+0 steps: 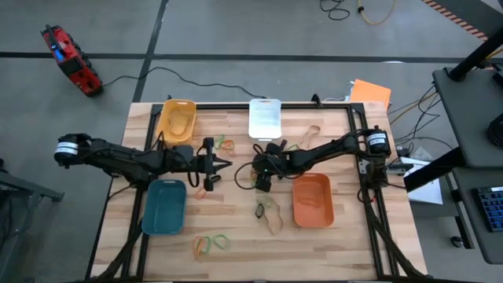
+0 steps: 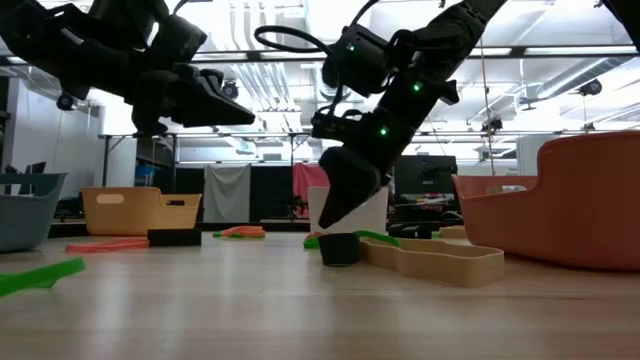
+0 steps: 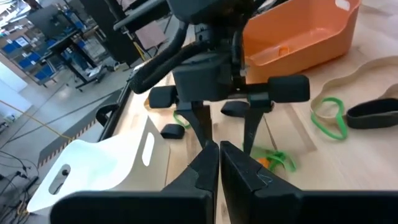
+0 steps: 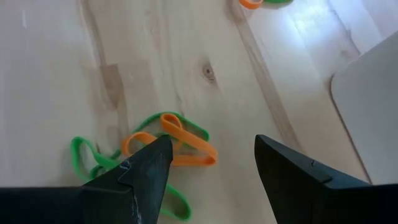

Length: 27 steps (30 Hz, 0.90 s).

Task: Sort rubber bands into baskets
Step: Put the orange rubber band into the orange bin

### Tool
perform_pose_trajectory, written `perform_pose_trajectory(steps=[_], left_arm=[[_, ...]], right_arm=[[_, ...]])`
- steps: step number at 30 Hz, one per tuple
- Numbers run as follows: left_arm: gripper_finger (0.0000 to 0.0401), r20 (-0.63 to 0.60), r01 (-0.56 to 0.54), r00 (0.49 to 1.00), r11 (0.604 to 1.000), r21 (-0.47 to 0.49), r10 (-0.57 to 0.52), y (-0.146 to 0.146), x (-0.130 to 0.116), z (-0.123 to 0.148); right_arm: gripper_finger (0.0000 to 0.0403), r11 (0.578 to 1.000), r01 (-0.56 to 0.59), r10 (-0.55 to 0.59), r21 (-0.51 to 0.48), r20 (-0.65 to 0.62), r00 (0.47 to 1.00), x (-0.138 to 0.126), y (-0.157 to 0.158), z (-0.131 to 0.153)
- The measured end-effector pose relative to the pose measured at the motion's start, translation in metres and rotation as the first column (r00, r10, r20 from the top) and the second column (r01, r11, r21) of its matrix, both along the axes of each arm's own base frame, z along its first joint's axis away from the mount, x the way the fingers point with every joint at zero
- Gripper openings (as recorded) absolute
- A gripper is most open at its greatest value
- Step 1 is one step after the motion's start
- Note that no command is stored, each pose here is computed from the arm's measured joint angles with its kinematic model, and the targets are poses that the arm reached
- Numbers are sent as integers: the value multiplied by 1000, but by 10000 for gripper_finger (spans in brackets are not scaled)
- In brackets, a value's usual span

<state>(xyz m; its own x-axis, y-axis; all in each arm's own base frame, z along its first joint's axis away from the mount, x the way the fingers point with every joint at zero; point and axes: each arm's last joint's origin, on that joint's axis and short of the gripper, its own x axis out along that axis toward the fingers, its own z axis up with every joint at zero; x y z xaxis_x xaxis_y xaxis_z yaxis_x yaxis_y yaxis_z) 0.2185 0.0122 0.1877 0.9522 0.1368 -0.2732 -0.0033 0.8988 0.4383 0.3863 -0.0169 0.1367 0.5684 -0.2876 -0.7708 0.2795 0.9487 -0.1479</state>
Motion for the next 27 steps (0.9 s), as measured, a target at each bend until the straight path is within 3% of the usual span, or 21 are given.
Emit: perform_pose_trajectory(steps=[27], left_arm=[[0, 24, 4, 1000, 1000, 16, -4, 0, 1, 3]], right_arm=[[224, 999, 5, -9, 34, 104, 994, -11, 0, -20]])
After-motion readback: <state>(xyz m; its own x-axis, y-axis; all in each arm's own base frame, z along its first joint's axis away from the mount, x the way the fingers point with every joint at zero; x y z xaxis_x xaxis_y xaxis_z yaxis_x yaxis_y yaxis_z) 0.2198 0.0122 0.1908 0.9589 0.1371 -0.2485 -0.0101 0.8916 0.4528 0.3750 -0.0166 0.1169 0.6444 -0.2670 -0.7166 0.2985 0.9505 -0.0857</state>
